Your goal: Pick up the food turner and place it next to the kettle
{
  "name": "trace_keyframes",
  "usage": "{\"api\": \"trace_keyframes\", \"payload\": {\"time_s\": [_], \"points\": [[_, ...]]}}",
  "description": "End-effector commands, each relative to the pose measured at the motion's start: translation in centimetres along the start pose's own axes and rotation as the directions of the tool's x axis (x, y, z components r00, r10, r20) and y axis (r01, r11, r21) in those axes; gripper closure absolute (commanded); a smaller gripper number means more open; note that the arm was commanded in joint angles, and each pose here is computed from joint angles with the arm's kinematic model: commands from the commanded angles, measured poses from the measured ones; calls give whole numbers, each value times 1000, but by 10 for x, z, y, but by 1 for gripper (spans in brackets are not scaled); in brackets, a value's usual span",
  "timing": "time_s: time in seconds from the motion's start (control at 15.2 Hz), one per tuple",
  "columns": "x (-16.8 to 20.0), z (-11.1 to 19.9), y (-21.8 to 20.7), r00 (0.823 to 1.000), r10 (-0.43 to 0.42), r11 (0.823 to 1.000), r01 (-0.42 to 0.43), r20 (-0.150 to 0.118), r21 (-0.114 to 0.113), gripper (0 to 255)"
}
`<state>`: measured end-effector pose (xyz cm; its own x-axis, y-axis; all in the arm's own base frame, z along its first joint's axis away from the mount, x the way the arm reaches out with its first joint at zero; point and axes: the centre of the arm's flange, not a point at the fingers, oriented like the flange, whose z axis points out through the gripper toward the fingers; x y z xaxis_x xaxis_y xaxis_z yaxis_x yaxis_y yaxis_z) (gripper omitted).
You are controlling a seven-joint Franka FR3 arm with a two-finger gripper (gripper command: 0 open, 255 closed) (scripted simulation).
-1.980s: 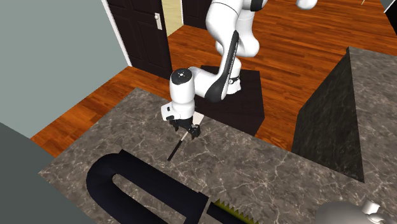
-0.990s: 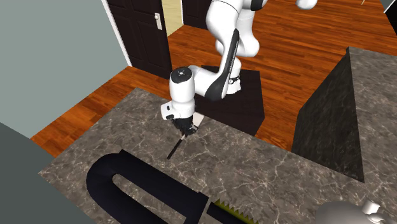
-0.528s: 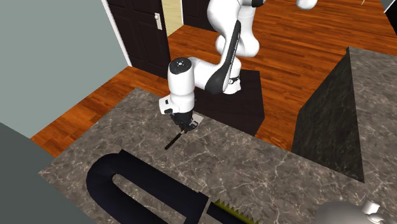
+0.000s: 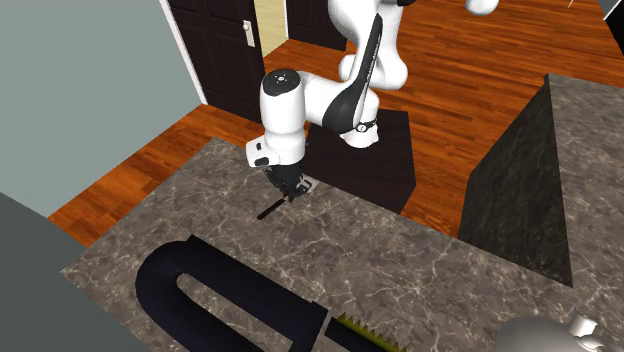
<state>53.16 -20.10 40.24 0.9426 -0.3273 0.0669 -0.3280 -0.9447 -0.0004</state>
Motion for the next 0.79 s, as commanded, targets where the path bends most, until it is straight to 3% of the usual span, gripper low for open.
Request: {"api": "trace_keyframes", "payload": {"time_s": [0.0, 0.73], "points": [[0, -10, 0, 1000, 0, 1000, 0, 1, 0, 255], [4, -68, 0, 1000, 0, 1000, 0, 1, 0, 255]]}}
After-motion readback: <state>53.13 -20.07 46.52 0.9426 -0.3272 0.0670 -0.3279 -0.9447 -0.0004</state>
